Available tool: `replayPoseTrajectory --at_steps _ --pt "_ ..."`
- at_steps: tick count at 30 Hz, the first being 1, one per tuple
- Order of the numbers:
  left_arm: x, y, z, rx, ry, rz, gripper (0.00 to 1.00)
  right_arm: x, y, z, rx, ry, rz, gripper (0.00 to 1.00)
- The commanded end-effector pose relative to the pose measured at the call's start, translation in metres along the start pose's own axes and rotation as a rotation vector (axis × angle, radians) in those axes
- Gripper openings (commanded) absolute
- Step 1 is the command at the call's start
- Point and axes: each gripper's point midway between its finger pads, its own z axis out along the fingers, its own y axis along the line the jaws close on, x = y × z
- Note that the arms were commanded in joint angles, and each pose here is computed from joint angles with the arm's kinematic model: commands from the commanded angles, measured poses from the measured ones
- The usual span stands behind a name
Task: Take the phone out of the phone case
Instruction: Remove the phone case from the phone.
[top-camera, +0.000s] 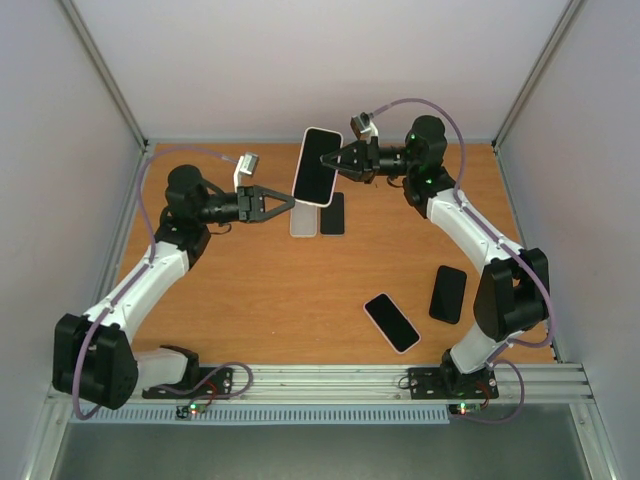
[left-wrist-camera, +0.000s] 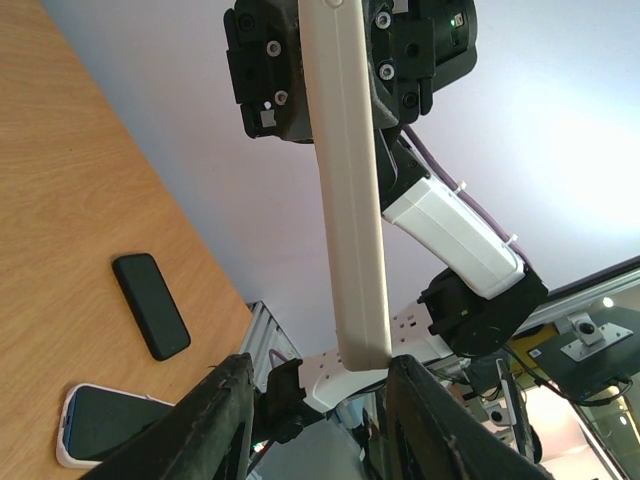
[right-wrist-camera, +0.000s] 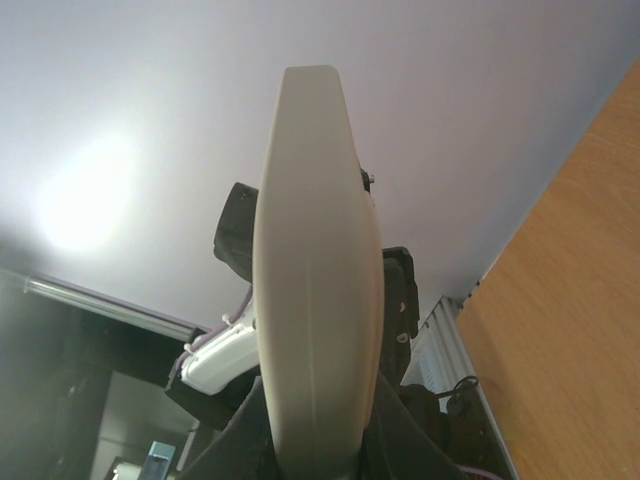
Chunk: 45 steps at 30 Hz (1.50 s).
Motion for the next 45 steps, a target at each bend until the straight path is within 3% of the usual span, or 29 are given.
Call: replayPoseTrajectory --at_steps 1,25,36,45 --pt "-0.008 0.002 0.001 -0.016 -0.017 0.01 0.37 0.006 0.031 -0.002 -0.037 0.011 -0.097 0.01" --pt "-0.014 0.039 -0.001 -0.076 -0.048 -0.046 0.34 0.012 0.055 -0.003 -0.106 0.026 -0.143 0.01" --pt "-0.001 0.007 -0.007 -0.038 -0.014 0.044 0.5 0.006 0.027 -0.004 0.001 0.011 -0.129 0.01" --pt "-0.013 -0.007 -0.005 -0.056 0.018 0.126 0.64 0.019 0.031 -0.017 0.086 0.005 -0.181 0.01"
